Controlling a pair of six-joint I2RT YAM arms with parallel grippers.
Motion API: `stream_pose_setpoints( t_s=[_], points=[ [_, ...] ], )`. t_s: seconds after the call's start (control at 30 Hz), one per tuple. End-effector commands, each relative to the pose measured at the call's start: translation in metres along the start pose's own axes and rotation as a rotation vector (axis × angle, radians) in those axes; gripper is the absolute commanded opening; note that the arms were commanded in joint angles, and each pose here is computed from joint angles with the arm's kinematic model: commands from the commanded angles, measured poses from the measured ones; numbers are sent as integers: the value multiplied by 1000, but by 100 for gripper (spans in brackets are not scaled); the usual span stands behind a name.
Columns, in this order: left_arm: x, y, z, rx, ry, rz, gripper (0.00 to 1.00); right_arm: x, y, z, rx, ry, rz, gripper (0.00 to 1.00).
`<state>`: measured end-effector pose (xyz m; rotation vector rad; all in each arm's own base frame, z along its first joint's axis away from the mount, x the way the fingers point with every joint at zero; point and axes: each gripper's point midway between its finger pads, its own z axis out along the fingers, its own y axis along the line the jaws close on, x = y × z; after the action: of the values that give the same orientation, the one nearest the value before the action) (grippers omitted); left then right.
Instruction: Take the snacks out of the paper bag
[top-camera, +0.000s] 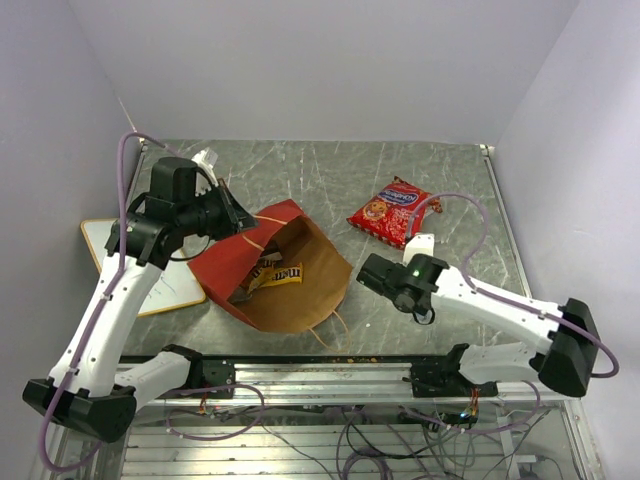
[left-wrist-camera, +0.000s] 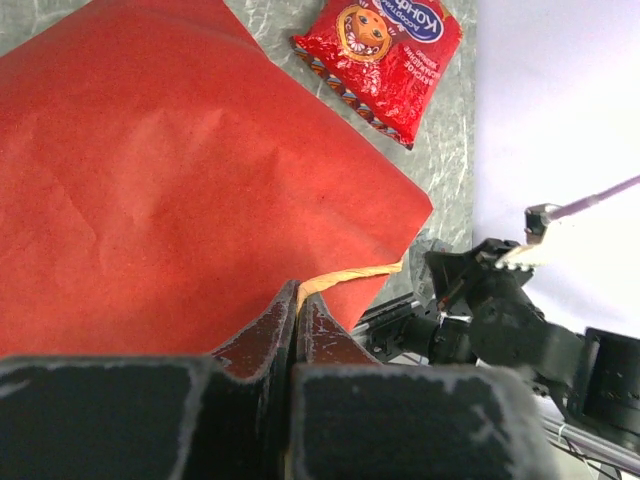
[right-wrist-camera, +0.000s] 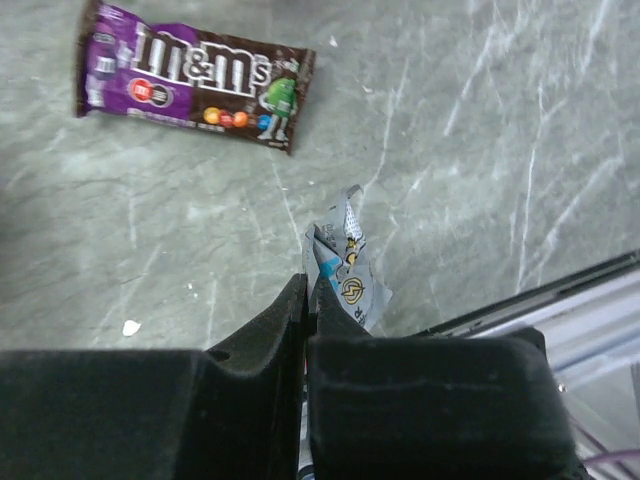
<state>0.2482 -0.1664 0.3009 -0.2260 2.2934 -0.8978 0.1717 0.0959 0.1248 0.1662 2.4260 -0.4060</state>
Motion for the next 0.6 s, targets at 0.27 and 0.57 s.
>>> stream_pose_setpoints(
  t_s=[0.27, 0.57],
  points=[
    [-1, -7, -18, 19, -26, 15, 7, 0, 20, 46, 131, 101, -229, 0],
    [2, -9, -18, 34, -21, 13, 7, 37, 52, 78, 41, 173, -244, 8]
  ],
)
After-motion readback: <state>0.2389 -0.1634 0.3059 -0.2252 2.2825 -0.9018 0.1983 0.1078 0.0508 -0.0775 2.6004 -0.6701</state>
